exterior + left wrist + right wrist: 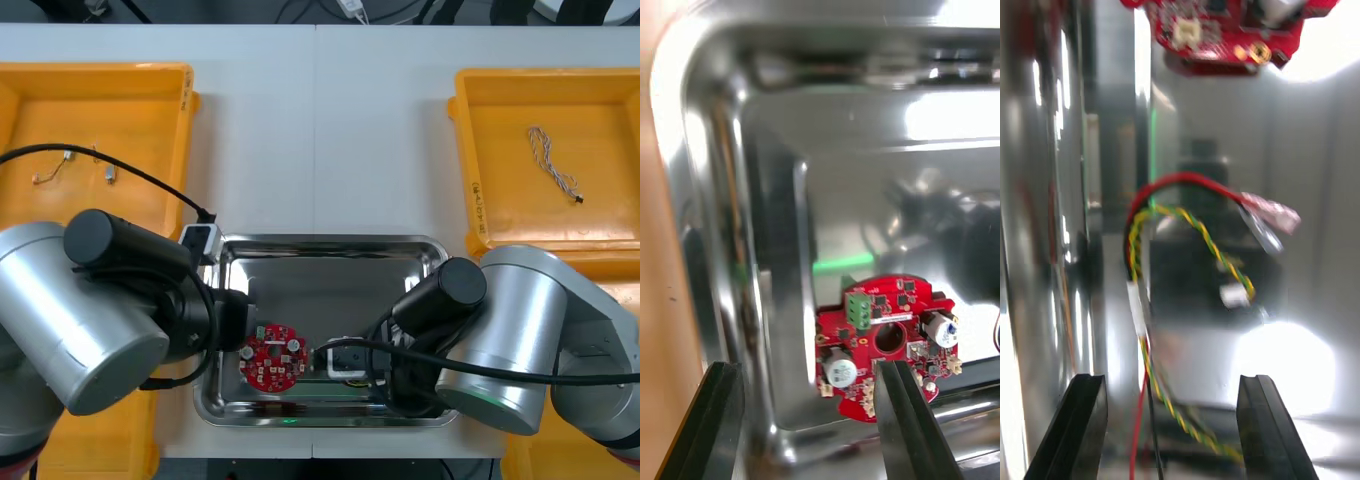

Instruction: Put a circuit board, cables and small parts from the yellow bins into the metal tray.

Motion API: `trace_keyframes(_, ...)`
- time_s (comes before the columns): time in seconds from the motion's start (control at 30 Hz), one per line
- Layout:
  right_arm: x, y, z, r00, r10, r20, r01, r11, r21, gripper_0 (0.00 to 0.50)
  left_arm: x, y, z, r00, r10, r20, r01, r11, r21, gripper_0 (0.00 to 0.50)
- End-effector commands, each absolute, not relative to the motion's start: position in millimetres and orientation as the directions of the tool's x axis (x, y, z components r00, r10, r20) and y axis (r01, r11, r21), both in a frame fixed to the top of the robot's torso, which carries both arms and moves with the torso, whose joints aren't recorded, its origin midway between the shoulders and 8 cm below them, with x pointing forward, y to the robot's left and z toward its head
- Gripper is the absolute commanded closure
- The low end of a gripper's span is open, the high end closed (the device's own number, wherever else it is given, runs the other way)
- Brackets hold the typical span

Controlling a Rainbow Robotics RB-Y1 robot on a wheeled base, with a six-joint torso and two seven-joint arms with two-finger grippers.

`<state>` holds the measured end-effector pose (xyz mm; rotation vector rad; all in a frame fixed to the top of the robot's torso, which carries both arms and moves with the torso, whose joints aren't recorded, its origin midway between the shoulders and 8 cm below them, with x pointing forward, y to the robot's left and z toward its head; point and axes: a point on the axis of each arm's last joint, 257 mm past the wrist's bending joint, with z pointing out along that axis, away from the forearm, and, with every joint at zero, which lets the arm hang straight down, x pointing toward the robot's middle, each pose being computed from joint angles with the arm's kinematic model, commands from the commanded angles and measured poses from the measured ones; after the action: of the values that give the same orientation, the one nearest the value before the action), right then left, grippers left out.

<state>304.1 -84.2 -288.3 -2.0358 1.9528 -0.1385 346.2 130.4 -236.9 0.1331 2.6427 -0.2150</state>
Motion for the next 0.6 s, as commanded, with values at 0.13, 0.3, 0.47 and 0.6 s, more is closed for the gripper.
trace_keyframes(0.13,323.3,-85.4,-223.1,0.059,-0.98,-0.19,-0.931,0.015,-0.365,0.0,373.9,161.8,-178.4,-0.834,0.065,-0.548,0.133,0.987,-0.086,0.0)
trace_keyframes(0.3,344.7,-83.1,-183.2,0.036,-0.961,-0.274,-0.915,0.079,-0.396,0.0,378.3,177.5,-163.8,-0.835,0.108,-0.54,0.156,0.987,-0.044,0.0)
trace_keyframes(0.47,364.4,-94.3,-144.6,-0.019,-0.935,-0.353,-0.894,0.175,-0.413,0.0,384.6,194.7,-157.3,-0.847,0.15,-0.51,0.177,0.984,-0.003,0.0)
trace_keyframes(0.6,375.6,-111.6,-121.3,-0.082,-0.916,-0.393,-0.877,0.253,-0.408,0.0,393.4,210.0,-150.9,-0.858,0.169,-0.484,0.178,0.984,0.029,0.0)
